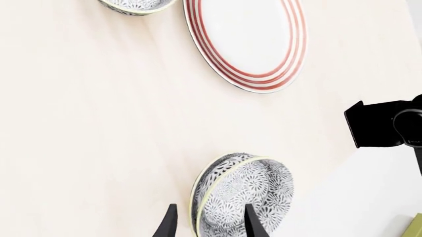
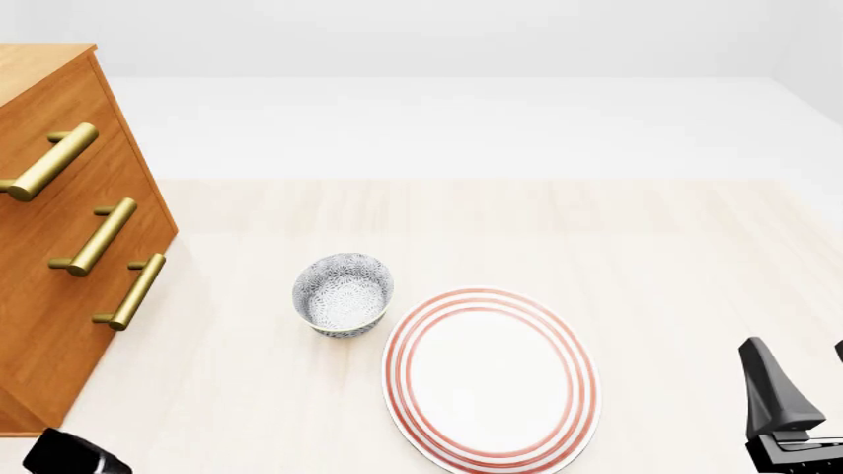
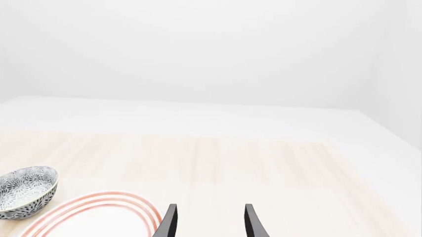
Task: Stack the bowl in the middle on the bowl at the back.
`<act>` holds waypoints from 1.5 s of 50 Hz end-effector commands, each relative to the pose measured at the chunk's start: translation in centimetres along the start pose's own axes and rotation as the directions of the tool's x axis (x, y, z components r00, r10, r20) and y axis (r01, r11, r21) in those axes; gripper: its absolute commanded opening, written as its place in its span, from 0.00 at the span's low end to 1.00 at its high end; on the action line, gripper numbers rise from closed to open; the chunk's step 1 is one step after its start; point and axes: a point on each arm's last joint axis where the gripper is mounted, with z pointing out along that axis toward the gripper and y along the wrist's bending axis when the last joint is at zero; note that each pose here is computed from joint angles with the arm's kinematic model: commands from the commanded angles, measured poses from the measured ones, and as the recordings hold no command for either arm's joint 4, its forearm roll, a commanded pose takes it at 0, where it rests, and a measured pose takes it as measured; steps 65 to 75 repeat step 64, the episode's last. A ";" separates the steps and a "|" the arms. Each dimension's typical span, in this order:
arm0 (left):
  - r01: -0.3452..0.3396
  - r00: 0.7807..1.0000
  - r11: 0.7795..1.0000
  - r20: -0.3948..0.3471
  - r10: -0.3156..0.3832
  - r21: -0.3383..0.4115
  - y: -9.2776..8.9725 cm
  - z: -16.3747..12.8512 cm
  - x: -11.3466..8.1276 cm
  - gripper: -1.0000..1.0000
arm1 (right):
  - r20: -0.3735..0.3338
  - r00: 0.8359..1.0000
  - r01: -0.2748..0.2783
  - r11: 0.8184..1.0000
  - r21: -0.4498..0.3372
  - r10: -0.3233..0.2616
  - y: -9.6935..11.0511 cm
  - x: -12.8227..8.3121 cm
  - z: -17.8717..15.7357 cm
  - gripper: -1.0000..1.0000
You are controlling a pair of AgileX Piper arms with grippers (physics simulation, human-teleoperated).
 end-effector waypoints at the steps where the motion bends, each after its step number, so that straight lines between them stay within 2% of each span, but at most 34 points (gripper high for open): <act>1: -0.001 0.999 1.000 0.036 0.002 -0.020 0.5 -2.9 0.2 1.00 | 0.001 1.000 0.002 1.000 0.000 -0.002 0.0 0.0 0.0 1.00; 6: 0.021 0.997 0.999 0.077 -0.018 -0.039 0.9 -5.3 0.5 1.00 | 0.000 1.000 0.001 1.000 0.001 -0.001 0.0 0.0 0.0 1.00; 13: 0.033 0.994 0.998 0.103 -0.028 -0.045 1.0 -6.8 0.9 1.00 | 0.002 1.000 0.001 1.000 0.003 -0.001 0.0 0.0 0.0 1.00; 19: 0.045 0.985 0.998 0.170 -0.037 -0.044 0.8 -9.1 1.0 1.00 | 0.002 1.000 0.000 1.000 0.003 0.000 0.0 0.0 0.0 1.00; 27: 0.063 0.974 0.997 0.219 -0.051 -0.048 0.7 -10.0 1.0 1.00 | 0.001 1.000 -0.002 1.000 0.004 0.002 0.0 0.0 0.0 1.00; 39: 0.112 0.943 0.993 0.319 -0.092 -0.046 0.3 -11.6 1.1 1.00 | 0.002 1.000 -0.003 1.000 0.003 0.003 0.0 0.0 0.0 1.00; 40: 0.114 0.930 0.992 0.357 -0.088 -0.053 0.0 -12.3 0.9 1.00 | 0.002 1.000 -0.003 1.000 0.004 0.003 0.0 -0.1 0.0 1.00; 41: 0.114 0.930 0.992 0.357 -0.088 -0.053 -0.1 -12.3 0.9 1.00 | 0.002 1.000 -0.003 1.000 0.004 0.003 0.0 -0.1 0.0 1.00; 43: 0.129 0.913 0.990 0.397 -0.096 -0.058 -0.4 -13.1 0.9 1.00 | 0.001 1.000 -0.004 1.000 0.005 0.004 0.0 0.0 0.0 1.00; 46: 0.133 0.898 0.989 0.431 -0.090 -0.069 -0.7 -13.8 0.8 1.00 | 0.002 1.000 -0.004 1.000 0.005 0.004 0.0 0.0 0.0 1.00; 55: 0.156 0.866 0.986 0.487 -0.112 -0.051 -1.2 -15.1 0.9 1.00 | 0.001 1.000 -0.005 1.000 0.007 0.005 0.0 0.0 0.0 1.00; 60: 0.173 0.834 0.984 0.538 -0.121 -0.046 -1.6 -16.1 1.2 1.00 | 0.000 1.000 -0.006 1.000 0.008 0.006 0.0 0.0 0.0 1.00; 63: 0.181 0.824 0.983 0.551 -0.129 -0.041 -1.7 -16.3 1.3 1.00 | 0.000 1.000 -0.006 1.000 0.008 0.006 0.0 0.0 0.0 1.00; 75: 0.180 0.822 0.983 0.555 -0.128 -0.040 -1.7 -16.4 1.4 1.00 | 0.000 1.000 -0.006 1.000 0.007 0.006 0.0 0.0 0.0 1.00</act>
